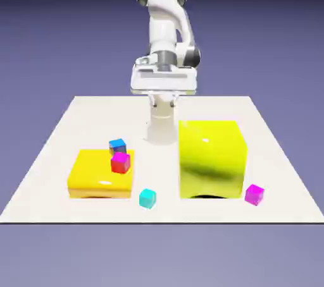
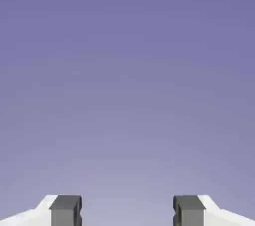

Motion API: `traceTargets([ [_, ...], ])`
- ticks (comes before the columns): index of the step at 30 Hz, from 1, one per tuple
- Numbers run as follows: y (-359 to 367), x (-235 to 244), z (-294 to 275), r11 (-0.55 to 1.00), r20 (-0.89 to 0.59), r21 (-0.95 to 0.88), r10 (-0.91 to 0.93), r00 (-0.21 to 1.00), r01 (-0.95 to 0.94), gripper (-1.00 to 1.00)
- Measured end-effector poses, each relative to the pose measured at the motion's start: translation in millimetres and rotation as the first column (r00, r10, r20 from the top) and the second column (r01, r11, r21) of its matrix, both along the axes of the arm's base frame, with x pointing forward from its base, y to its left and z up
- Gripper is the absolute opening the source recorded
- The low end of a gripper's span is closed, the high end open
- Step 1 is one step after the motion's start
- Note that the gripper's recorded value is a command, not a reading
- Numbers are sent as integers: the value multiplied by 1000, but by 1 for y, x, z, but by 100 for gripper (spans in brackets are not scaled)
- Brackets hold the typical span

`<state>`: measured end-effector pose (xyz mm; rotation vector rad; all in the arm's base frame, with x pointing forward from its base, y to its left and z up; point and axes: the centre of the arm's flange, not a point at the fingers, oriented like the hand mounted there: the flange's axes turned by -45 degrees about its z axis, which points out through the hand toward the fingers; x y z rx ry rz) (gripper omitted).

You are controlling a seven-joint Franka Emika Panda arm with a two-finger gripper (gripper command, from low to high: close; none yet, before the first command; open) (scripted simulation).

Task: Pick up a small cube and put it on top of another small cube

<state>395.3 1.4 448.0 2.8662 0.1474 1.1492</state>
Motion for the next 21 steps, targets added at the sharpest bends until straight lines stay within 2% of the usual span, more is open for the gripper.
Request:
traceTargets([
  [5, -16, 22, -46, 977, -161, -167, 107, 981, -134, 0],
  [10, -33, 38, -96, 921, -334, -241, 219, 917, -307, 0],
  [16, -55, 47, -157, 827, -504, -210, 366, 783, -522, 0],
  [21, -67, 50, -205, 723, -579, -118, 506, 639, -681, 0],
])
